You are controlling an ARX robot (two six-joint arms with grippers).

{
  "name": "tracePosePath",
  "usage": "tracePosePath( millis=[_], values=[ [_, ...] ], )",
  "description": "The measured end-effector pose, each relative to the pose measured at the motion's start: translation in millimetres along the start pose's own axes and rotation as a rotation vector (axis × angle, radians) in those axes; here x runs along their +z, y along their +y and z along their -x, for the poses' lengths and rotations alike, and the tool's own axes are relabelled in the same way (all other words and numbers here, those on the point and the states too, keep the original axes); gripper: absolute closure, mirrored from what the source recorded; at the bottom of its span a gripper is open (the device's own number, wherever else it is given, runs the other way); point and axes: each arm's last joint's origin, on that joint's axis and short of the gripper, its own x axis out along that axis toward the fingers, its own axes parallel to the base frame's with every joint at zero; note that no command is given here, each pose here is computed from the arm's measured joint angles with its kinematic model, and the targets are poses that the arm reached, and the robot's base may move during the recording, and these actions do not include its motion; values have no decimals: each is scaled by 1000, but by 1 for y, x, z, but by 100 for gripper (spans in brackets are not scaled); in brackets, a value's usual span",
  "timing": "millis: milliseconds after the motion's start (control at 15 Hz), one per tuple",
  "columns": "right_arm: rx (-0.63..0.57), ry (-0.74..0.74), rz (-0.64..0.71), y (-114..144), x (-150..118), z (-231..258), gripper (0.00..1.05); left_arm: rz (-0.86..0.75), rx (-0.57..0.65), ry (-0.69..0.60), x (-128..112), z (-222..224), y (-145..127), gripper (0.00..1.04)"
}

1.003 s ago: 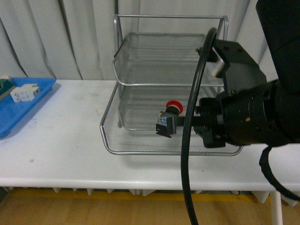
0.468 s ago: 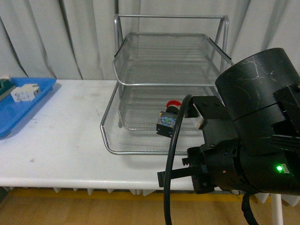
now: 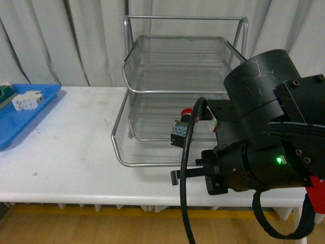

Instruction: Place button on rack with both arms

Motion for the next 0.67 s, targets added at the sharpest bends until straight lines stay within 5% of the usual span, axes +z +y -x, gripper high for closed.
tracePosePath(
  millis=[668],
  values=[
    [-61,-32,-58,-24,39,-13,103,0,0,0,0,0,0,7]
  ],
)
